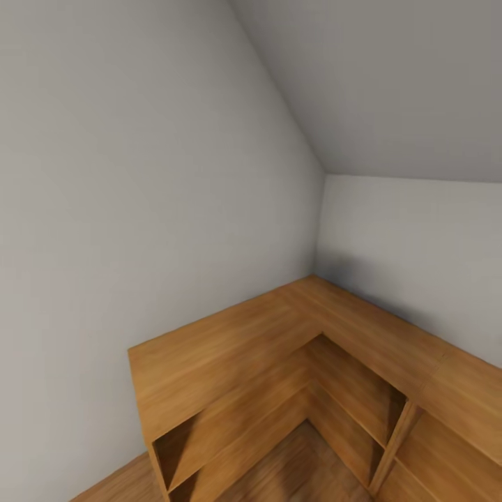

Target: In the bedroom, organize the workspace by keeping the computer under the desk, ensuring the monitor is on the desk, placing the keyboard on the desk next to the monitor, placing the mouse on the desk next to the keyboard, moving the folder from the swivel chair onto the desk next to the mouse, stacking the notebook on top of the folder with the pen on top of the notebook, and positioning the swivel chair next to the desk.

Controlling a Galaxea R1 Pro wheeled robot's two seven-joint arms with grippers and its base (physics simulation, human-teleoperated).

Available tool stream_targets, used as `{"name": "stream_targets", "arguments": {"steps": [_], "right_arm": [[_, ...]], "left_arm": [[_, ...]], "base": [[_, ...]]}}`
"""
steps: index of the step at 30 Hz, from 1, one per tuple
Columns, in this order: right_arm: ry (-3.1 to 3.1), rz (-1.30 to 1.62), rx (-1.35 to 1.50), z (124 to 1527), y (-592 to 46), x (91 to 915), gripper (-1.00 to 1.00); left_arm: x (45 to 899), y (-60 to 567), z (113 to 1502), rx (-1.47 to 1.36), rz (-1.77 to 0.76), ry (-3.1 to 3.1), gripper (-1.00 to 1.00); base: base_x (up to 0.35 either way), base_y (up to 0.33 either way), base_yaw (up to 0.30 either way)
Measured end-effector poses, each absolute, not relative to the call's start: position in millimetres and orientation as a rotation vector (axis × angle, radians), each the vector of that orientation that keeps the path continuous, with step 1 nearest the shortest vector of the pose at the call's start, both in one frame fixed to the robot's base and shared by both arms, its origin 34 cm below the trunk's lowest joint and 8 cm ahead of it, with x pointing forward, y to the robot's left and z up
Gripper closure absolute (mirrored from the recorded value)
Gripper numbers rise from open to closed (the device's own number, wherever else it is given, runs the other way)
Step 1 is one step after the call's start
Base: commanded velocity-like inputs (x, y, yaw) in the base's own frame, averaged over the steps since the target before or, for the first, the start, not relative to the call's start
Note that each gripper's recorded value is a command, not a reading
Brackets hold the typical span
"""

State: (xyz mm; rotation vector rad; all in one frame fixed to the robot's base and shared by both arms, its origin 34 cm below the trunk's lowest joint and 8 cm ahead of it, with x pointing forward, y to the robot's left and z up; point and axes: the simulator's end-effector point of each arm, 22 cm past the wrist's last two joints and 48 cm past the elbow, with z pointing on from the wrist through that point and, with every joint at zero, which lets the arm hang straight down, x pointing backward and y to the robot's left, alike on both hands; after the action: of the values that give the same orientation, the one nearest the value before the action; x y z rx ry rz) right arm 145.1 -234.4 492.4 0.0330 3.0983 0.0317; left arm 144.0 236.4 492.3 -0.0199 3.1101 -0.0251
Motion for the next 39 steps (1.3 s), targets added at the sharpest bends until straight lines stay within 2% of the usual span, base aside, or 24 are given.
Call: {"name": "stream_targets", "arguments": {"steps": [7, 19, 27, 32, 39], "right_arm": [[3.080, 0.029, 0.123, 502.7, -234.7, 152.3, -1.00], [2.749, -0.031, 0.633, 531.0, -258.7, 228.3, -1.00], [2.573, -0.072, 0.703, 555.5, -268.2, 258.7, -1.00], [2.410, -0.035, 0.700, 584.8, -264.0, 318.3, -1.00], [2.376, -0.014, 0.696, 600.0, -254.5, 329.4, -1.00]], "left_arm": [[144.1, 236.5, 502.5, -0.042, -0.025, 3.109, -1.00], [209.2, 245.6, 526.3, -0.135, 0.001, 2.891, -1.00], [280.2, 262.2, 553.5, -0.301, 0.013, 2.720, -1.00], [286.4, 260.7, 561.1, -0.339, -0.004, 2.730, -1.00], [283.6, 260.7, 569.5, -0.396, -0.006, 2.724, -1.00]], "base": [[0.000, 0.000, -0.250], [0.000, 0.000, -0.249], [0.000, 0.000, -0.250], [0.000, 0.000, -0.250], [0.000, 0.000, -0.250]]}}
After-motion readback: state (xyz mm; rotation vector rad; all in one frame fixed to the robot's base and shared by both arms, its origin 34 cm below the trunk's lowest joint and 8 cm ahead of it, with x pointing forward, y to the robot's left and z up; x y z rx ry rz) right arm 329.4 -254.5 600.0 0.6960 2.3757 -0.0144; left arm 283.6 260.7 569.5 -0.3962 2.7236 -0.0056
